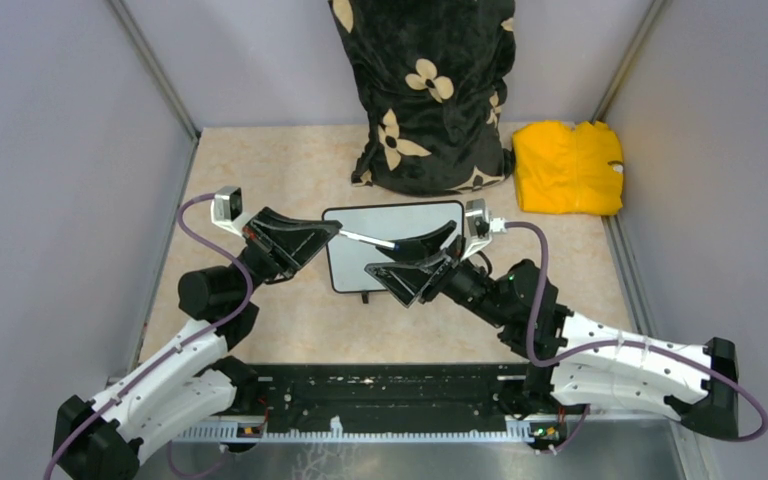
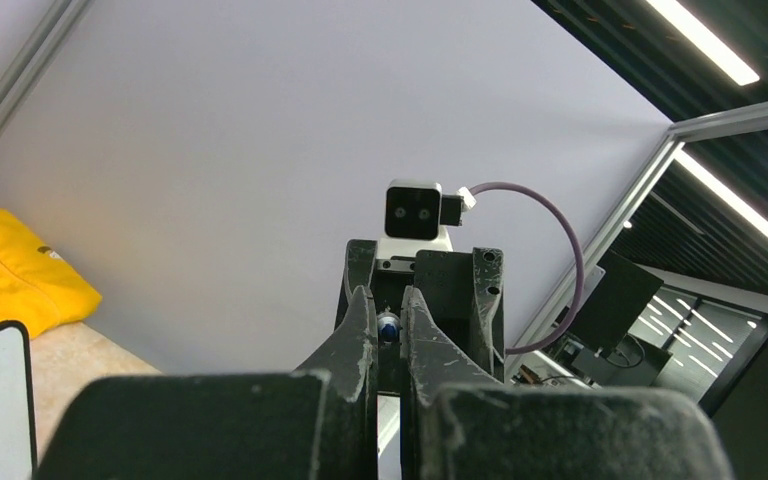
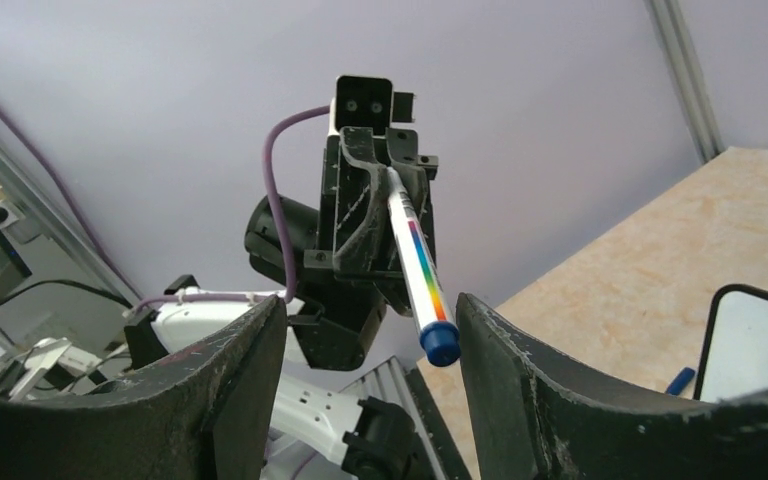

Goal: Write a sentence on the whiteboard

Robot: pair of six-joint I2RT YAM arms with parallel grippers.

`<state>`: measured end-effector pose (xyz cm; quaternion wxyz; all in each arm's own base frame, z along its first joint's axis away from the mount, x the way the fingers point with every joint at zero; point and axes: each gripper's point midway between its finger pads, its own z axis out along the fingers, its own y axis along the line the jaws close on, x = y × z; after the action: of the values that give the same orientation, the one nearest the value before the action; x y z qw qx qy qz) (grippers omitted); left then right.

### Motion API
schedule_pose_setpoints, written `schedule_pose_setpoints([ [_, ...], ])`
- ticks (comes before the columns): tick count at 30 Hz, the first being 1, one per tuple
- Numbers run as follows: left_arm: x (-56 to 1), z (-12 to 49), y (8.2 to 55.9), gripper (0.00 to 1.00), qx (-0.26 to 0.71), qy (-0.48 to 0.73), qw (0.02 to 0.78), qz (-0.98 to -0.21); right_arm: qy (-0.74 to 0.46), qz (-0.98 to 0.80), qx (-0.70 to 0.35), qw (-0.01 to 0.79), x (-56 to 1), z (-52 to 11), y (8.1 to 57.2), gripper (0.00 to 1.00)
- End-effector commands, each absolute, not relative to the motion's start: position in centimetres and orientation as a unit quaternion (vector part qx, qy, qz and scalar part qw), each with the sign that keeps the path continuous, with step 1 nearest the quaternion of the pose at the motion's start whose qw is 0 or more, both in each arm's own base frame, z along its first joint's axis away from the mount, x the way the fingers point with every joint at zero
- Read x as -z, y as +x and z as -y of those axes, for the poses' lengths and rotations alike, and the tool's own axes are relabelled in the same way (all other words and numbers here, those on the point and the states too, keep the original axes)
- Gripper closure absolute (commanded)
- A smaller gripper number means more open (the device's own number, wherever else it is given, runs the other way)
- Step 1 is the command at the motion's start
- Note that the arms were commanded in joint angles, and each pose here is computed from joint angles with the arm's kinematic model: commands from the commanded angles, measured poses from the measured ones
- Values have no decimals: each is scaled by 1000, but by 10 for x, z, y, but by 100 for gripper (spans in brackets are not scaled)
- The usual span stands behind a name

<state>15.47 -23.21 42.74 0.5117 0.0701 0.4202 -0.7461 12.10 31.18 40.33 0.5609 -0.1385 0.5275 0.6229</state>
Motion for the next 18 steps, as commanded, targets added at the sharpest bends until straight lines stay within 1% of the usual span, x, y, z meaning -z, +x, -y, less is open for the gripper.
schedule_pose_setpoints([
  [1, -430, 231, 155, 100, 756, 57, 504, -414, -126, -455, -681, 559, -455, -306, 113, 39],
  [6, -429, 230, 155, 100, 756, 51, 504, -414, -114, -439, -708, 542, -459, -307, 120, 46],
  [14, -422, 238, 164, 100, 737, 47, 503, -448, -109, -434, -718, 533, -463, -317, 126, 49],
  [18, -419, 240, 168, 100, 727, 43, 507, -460, -106, -438, -718, 530, -462, -319, 128, 54],
])
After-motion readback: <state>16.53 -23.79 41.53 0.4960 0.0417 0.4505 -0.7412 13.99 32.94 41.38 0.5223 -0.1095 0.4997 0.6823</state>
